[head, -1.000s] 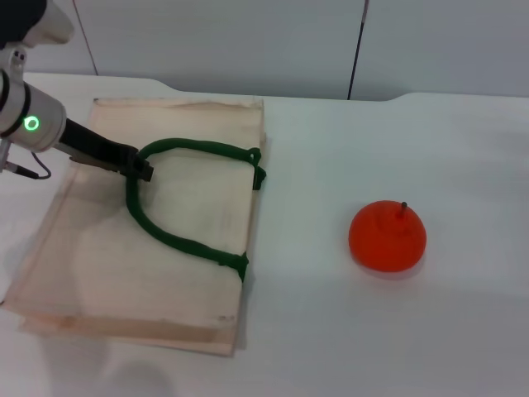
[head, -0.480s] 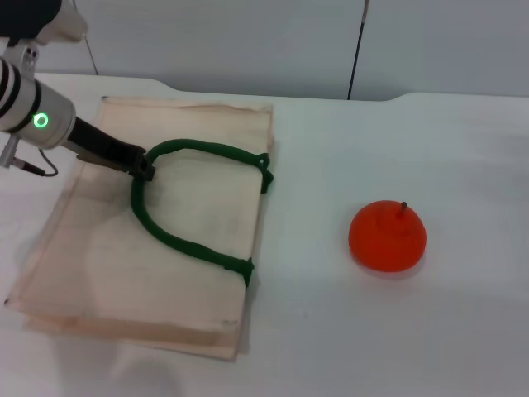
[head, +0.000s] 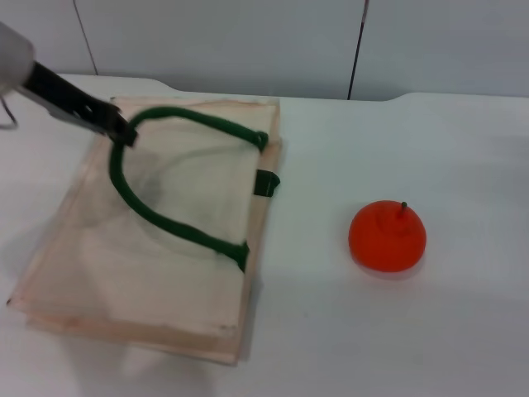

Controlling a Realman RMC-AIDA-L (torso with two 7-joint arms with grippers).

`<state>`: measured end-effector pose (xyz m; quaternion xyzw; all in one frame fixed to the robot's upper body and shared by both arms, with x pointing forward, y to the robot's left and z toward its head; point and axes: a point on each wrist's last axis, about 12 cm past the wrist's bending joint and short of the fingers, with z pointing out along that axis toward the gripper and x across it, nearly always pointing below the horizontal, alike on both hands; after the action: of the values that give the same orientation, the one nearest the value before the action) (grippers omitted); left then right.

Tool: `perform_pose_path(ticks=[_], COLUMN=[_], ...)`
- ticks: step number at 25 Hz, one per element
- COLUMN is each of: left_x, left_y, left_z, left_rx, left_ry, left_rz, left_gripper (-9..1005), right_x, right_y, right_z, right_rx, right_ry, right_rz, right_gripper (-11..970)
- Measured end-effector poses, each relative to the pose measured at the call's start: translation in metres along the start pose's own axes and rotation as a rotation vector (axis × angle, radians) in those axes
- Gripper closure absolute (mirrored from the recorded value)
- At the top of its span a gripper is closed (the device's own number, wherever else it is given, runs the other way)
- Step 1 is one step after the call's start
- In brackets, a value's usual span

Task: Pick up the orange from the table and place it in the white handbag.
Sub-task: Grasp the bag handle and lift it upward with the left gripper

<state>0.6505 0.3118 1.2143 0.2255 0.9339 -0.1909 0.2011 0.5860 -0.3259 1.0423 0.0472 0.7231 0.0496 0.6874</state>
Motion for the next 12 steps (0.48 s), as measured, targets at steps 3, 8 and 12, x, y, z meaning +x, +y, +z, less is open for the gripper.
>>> perform_pose_path(ticks=[3,8,12], left_x=[-0.01,-0.015,-0.014], left_y=[-0.002,-0.013,-0.025], left_z=[-0.032,-0.067,-0.089], left_rx=[-0.011,0.026,0.052], left_ry=[-0.016,-0.039,-0.049], left_rz=[0.025,0.079,0.136], left_gripper=[875,876,876], right_x=[0.001,0.002,0.003], right_y=[-0.003,-0.004,-0.005], right_z=[-0.002,-0.003,-0.004], right_rx=[0.008,0.011,0.013], right_ry=[0.003,0.006,0.008], right_rz=[-0.001,-0.002,-0.002], right_gripper=[188,188,188])
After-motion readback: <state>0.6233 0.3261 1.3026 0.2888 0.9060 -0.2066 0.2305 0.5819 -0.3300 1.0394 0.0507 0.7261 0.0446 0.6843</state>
